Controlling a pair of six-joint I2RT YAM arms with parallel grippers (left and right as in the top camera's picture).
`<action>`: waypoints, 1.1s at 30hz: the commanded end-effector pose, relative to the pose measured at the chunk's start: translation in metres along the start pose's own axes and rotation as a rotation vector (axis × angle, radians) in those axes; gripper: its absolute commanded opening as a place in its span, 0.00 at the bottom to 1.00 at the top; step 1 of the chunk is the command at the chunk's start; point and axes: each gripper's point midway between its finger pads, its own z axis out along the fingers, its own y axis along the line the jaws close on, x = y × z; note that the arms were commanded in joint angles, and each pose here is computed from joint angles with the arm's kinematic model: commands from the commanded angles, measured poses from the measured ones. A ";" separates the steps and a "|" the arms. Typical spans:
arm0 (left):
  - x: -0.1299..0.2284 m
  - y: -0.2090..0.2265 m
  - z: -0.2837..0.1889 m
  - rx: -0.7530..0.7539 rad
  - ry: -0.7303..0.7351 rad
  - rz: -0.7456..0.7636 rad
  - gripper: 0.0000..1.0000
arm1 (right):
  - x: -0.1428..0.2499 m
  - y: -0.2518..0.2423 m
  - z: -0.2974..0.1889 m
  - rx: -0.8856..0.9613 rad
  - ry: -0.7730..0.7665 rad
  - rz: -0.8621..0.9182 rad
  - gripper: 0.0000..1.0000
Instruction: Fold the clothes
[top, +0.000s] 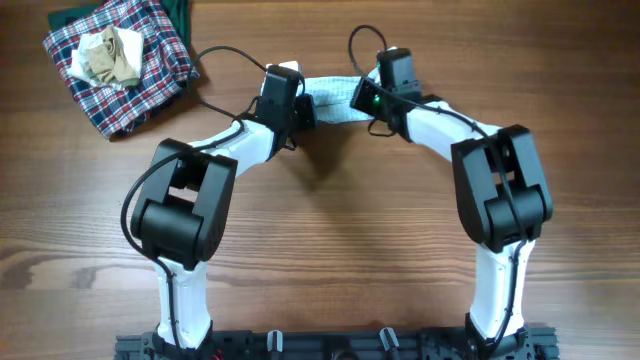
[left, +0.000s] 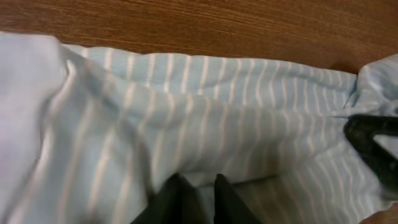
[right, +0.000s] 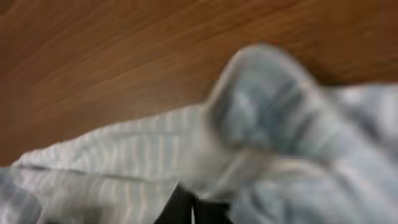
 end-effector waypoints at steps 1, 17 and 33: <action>0.005 0.028 0.007 -0.113 -0.006 -0.018 0.21 | -0.002 -0.046 0.010 0.152 -0.027 -0.009 0.04; -0.077 0.024 -0.064 -0.217 -0.234 0.111 0.28 | -0.005 -0.063 0.005 0.245 -0.057 0.037 0.04; -0.063 -0.038 -0.021 0.149 -0.235 0.085 0.36 | 0.005 -0.049 0.008 0.162 0.003 0.056 0.04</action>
